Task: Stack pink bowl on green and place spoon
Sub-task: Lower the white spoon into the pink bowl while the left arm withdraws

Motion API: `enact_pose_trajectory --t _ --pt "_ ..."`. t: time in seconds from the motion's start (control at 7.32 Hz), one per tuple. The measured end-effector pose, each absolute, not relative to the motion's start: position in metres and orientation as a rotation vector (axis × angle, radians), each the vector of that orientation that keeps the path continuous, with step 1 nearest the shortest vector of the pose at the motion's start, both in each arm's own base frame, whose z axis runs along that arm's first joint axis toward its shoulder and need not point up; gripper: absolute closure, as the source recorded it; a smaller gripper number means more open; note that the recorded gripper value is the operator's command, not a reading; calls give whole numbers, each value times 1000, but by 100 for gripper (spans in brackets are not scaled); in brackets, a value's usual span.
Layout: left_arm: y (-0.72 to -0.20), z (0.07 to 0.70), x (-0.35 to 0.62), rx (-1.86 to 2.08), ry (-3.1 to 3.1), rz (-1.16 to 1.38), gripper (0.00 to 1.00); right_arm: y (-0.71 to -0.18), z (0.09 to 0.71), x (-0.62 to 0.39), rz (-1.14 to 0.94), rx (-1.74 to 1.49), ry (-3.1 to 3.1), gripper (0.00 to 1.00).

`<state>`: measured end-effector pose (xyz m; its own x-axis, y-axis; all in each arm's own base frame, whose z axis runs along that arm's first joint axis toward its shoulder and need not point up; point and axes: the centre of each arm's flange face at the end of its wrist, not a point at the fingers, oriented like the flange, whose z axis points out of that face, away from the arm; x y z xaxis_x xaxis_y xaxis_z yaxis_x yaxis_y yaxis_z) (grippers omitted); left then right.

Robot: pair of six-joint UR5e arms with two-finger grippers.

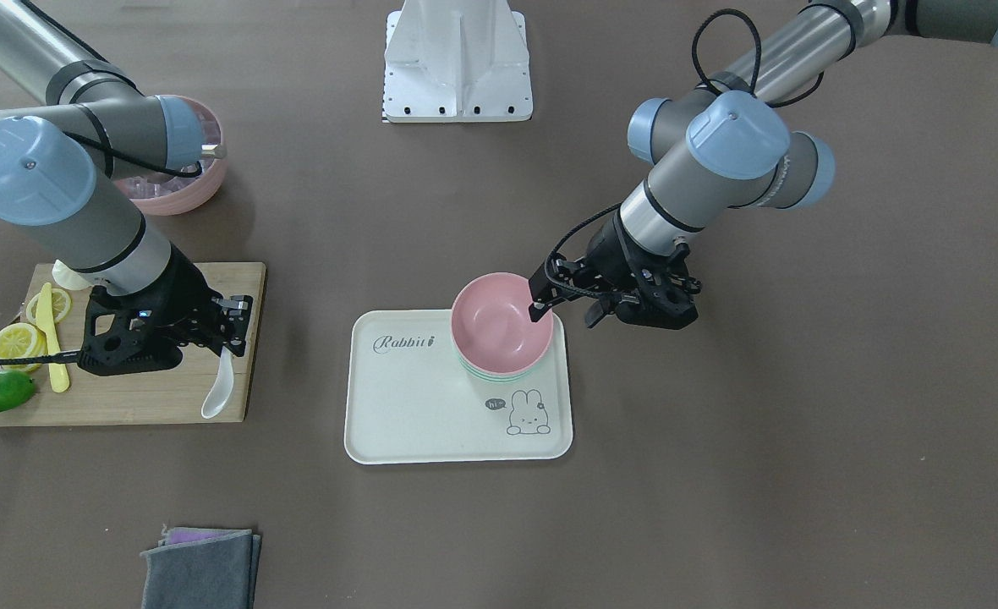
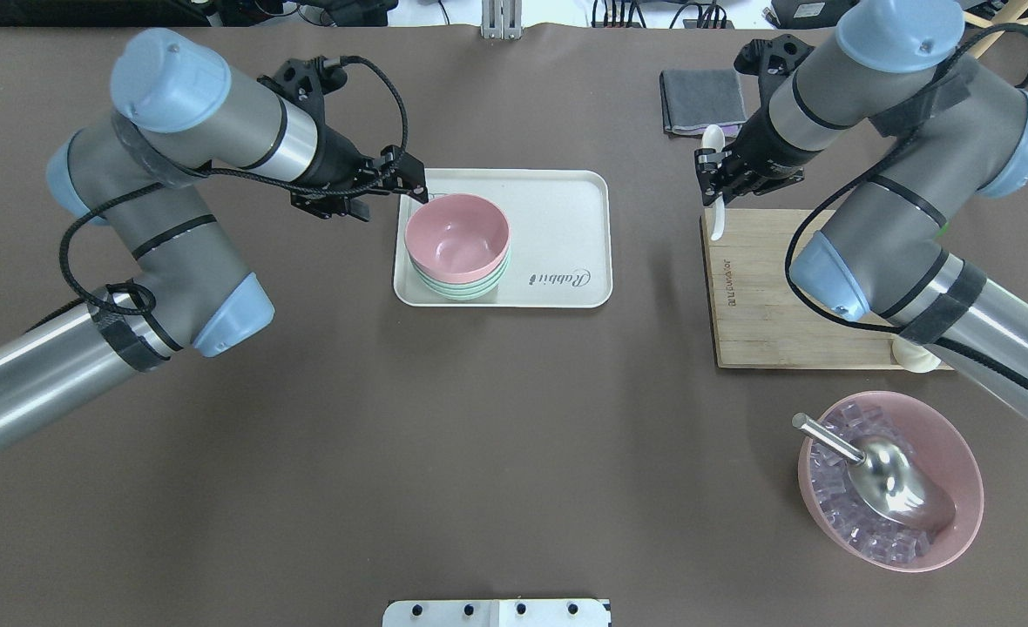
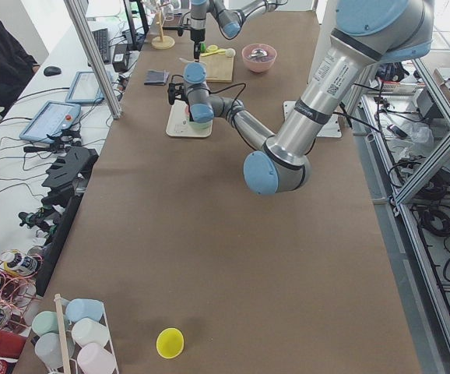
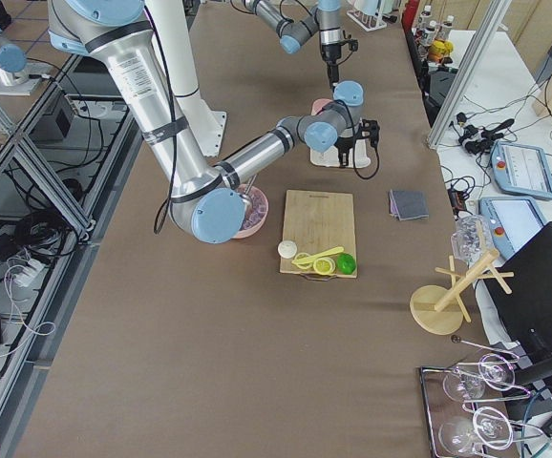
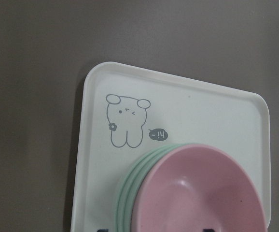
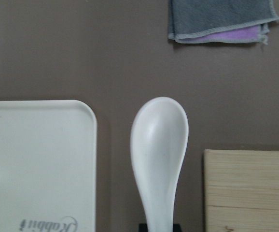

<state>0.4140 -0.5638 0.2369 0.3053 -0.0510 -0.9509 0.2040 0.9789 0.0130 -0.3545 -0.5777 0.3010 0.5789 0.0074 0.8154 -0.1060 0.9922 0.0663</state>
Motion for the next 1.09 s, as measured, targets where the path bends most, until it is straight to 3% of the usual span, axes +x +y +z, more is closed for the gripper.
enact_pose_trajectory --t 0.55,1.09 --pt "-593 326 256 153 1224 -139 2 -561 154 -448 181 66 -1081 100" --pt "-590 360 241 163 1189 -120 2 -529 95 -515 228 -29 -1114 100"
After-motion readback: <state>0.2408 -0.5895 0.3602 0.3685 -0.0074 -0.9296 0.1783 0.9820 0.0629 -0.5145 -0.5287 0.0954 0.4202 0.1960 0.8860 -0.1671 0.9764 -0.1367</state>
